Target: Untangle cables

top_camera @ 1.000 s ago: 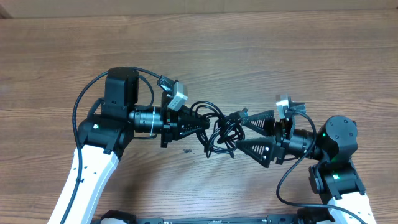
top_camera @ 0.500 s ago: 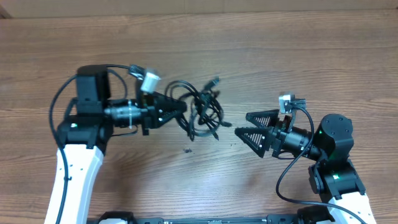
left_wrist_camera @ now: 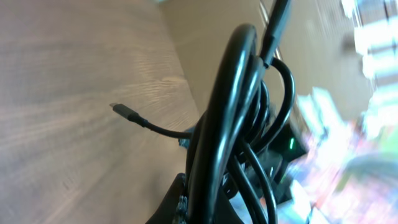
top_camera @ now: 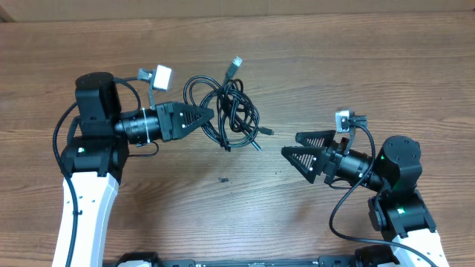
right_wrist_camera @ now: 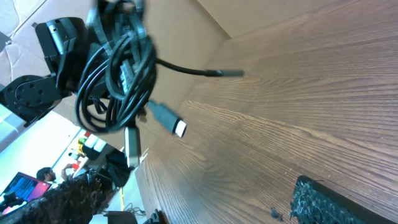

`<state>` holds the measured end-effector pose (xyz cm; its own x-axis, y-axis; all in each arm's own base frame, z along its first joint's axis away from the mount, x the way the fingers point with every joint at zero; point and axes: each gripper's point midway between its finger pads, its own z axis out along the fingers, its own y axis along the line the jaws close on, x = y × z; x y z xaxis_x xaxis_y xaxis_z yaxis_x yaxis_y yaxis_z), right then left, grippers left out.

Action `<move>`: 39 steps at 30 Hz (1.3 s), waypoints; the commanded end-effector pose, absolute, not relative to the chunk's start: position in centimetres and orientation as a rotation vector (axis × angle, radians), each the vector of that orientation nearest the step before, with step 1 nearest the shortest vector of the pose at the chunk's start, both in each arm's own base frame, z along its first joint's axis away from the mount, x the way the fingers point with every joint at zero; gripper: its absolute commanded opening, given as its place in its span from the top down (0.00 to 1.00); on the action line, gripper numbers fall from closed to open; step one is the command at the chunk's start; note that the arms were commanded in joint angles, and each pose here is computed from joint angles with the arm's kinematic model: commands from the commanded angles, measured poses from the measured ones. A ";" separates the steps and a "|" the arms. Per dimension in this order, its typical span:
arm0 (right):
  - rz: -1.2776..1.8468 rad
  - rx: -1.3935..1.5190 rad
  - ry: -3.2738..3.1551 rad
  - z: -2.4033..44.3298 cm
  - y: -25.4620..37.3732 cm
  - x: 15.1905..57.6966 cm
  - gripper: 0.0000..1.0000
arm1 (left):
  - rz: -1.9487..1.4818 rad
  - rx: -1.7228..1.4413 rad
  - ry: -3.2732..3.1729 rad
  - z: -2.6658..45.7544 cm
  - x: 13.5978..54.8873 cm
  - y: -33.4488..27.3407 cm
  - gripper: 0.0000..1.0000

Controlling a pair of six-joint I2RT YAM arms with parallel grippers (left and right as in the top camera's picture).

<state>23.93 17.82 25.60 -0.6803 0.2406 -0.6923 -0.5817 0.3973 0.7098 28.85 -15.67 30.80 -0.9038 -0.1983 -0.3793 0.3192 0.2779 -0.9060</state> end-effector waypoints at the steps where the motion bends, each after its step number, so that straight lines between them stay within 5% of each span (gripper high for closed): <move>1: 1.384 -0.322 1.875 26.3 18.0 23.6 0.00 | -1.775 -0.577 2.261 30.3 30.8 -14.6 0.96; 18: 1.348 -0.528 1.796 26.5 18.6 22.3 0.00 | -1.807 -1.424 2.292 27.4 30.5 -14.4 0.96; 24: 1.329 -0.682 1.730 26.6 19.7 21.0 0.00 | -1.815 -1.507 2.322 27.0 29.7 -15.2 0.96; 39: 1.243 -0.571 1.628 29.6 23.0 22.0 0.21 | -1.778 -1.988 2.370 26.1 27.0 -19.7 0.96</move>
